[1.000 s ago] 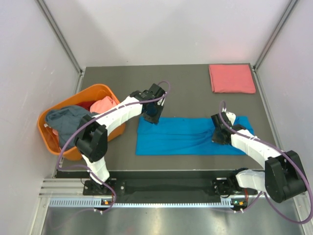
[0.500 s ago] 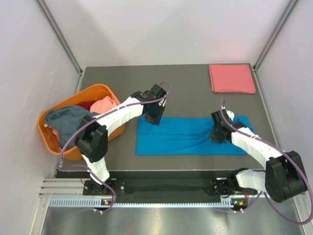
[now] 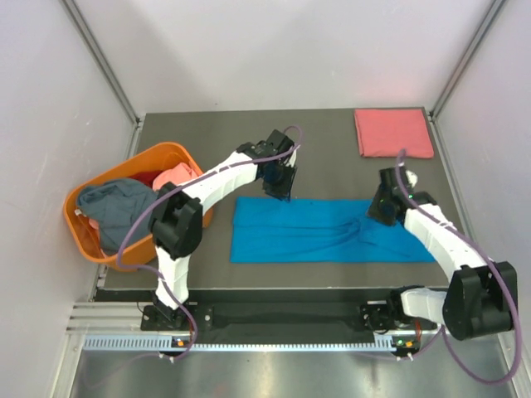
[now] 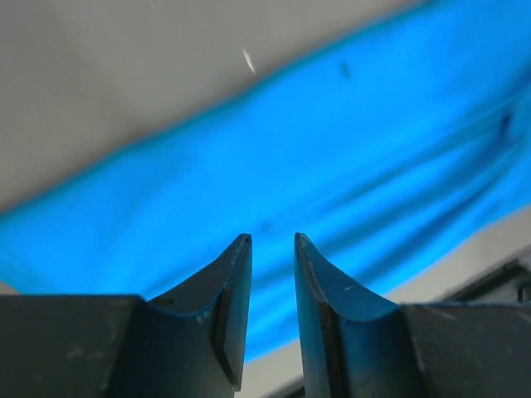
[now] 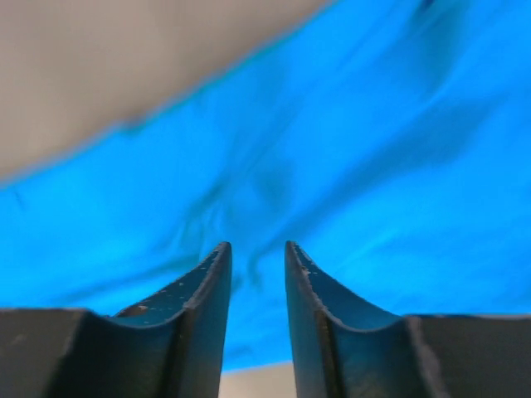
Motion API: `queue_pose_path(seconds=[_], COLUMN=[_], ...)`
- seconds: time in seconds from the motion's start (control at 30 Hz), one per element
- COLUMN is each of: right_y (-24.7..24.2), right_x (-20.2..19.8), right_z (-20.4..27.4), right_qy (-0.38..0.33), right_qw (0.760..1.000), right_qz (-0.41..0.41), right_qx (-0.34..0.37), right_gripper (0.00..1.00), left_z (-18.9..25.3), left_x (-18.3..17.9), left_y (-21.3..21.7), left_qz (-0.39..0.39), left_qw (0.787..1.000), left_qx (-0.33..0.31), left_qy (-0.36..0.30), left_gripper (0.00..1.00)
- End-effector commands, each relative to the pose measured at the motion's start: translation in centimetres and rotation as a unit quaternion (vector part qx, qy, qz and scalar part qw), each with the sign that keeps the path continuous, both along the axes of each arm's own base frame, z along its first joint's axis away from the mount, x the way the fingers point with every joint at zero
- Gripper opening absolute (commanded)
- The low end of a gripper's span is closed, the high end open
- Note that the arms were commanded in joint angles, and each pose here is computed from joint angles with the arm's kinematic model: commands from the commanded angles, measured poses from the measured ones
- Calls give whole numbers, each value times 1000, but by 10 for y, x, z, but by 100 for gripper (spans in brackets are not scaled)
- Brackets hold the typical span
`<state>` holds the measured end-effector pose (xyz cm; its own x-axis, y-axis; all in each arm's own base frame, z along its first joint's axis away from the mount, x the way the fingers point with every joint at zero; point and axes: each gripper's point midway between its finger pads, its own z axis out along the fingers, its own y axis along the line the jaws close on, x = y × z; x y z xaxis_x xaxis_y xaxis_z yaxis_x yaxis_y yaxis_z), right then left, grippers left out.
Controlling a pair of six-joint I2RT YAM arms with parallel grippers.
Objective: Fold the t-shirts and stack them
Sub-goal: Fold the tshirt
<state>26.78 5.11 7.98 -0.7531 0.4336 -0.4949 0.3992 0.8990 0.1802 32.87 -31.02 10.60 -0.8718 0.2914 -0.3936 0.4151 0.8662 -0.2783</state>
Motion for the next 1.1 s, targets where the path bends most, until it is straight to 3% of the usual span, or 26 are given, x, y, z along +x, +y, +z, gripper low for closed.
queue_pose_path(seconds=[0.0, 0.23, 0.53, 0.73, 1.07], right_y=[-33, -107, -167, -185, -199], right_x=[37, 81, 91, 88, 89], right_z=[28, 51, 48, 37, 23], right_qy=[-49, -62, -50, -36, -32], right_qw=[999, 997, 995, 994, 995], right_qz=[-5, -45, -90, -104, -94], right_qx=[-4, 5, -11, -6, -9], right_gripper=[34, 34, 38, 40, 44], left_z=[6, -11, -48, -59, -70], left_x=[41, 79, 79, 76, 59], left_y=[6, 69, 139, 158, 149], left_qz=[29, 60, 95, 107, 91], left_qw=[999, 996, 980, 975, 979], left_qx=[7, 69, 173, 190, 165], left_qy=[-28, -10, 27, 46, 79], left_gripper=[33, 37, 40, 41, 39])
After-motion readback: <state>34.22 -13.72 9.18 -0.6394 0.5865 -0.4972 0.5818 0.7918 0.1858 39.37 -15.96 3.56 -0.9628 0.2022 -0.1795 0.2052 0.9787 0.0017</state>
